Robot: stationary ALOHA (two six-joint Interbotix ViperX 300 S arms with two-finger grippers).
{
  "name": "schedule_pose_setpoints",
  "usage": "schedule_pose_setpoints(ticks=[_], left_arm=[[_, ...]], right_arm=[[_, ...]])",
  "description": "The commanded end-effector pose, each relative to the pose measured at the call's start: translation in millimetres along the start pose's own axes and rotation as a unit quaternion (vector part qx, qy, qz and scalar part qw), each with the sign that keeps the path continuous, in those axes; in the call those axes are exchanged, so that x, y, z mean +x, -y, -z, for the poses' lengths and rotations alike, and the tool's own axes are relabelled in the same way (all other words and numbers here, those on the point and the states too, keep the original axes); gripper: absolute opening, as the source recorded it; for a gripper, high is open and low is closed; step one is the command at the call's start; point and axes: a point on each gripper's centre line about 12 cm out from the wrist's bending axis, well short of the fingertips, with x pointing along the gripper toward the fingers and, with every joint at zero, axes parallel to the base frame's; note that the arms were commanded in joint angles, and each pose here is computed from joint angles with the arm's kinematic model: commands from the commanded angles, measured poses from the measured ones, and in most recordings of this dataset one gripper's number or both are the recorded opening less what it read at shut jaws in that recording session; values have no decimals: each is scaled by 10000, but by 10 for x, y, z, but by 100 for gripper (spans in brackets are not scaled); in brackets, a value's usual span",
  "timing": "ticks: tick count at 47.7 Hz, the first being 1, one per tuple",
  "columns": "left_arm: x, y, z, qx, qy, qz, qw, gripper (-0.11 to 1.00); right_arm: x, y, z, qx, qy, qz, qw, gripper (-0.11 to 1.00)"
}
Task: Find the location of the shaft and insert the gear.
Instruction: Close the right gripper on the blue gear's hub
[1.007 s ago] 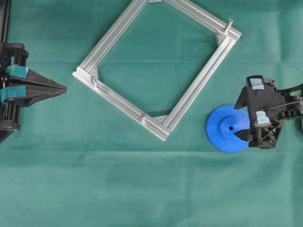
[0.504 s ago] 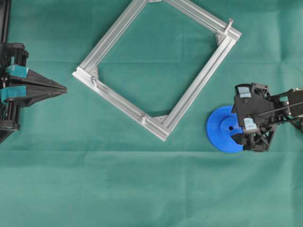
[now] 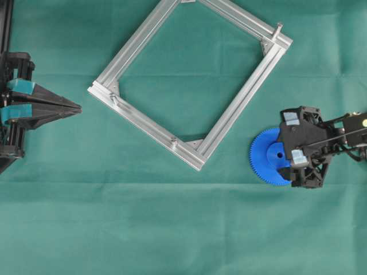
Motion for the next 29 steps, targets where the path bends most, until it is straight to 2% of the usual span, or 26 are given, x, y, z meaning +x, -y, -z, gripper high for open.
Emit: schedule_pose_setpoints(ticks=[1,7,17,29], left_arm=[[23,-2,-93,-8,107,-7,9999,2],[23,-2,-93,-8,107,-7,9999,2],[23,-2,-93,-8,107,-7,9999,2],[23,-2,-93,-8,107,-7,9999,2]], right_arm=[[-4,-53,-58,-34,114,-66,9999,89],[35,-71,-32,-40,49,-66,10000,89],[44,-65,-7,137,-3,-48,9999,89],[42,-74,-6,122,-12,-51,9999,88]])
